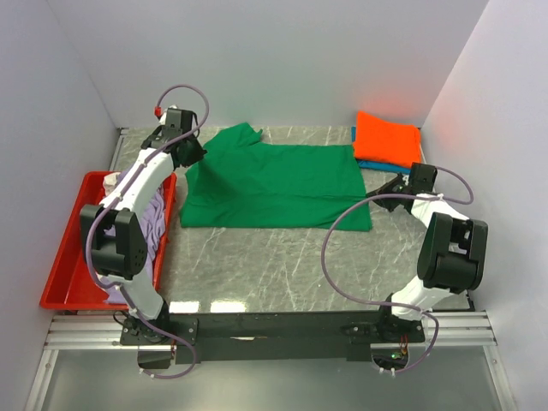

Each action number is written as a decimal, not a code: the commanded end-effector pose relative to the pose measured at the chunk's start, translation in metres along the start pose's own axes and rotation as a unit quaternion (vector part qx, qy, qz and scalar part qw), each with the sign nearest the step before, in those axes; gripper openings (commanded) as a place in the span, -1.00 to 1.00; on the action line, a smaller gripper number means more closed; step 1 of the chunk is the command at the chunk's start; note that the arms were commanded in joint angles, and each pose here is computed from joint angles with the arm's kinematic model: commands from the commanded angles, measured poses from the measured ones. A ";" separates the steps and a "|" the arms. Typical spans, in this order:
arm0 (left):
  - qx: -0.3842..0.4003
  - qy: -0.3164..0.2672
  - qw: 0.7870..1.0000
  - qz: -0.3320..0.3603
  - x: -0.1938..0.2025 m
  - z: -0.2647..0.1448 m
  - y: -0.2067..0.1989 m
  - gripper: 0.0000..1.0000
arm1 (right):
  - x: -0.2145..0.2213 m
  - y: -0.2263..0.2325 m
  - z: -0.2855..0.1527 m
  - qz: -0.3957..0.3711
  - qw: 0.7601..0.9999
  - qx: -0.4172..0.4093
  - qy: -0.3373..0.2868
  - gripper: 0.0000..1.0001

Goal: Fold and stack the t-shirts
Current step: Fold the tshirt

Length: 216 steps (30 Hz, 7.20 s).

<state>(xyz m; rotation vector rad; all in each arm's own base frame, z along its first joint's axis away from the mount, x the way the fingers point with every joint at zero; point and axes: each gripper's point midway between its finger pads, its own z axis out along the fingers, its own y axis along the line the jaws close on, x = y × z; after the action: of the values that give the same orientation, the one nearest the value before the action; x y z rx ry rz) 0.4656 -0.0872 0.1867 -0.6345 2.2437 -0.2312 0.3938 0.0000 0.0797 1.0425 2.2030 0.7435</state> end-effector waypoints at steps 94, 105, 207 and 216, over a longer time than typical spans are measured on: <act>-0.163 -0.022 0.977 -0.133 0.123 0.000 0.137 -0.99 | 0.048 -0.080 -0.031 -0.018 0.995 0.087 -0.046 -1.00; -0.146 -0.016 0.980 -0.134 0.125 -0.001 0.132 -0.99 | 0.053 -0.080 -0.035 -0.020 0.996 0.074 -0.047 -0.34; -0.008 -0.008 0.995 -0.104 0.125 -0.074 0.040 -0.26 | 0.071 -0.003 -0.092 -0.106 0.992 0.026 -0.062 0.29; -0.059 0.004 0.996 -0.068 0.113 -0.022 0.023 -0.25 | 0.083 0.033 -0.053 -0.138 0.990 0.004 -0.009 0.22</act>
<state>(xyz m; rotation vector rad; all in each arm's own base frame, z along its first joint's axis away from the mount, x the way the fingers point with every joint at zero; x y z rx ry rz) 0.3514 -0.1232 0.1034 -0.8919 2.2839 -0.1646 0.2983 0.0624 0.0904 0.7924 2.3553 0.5477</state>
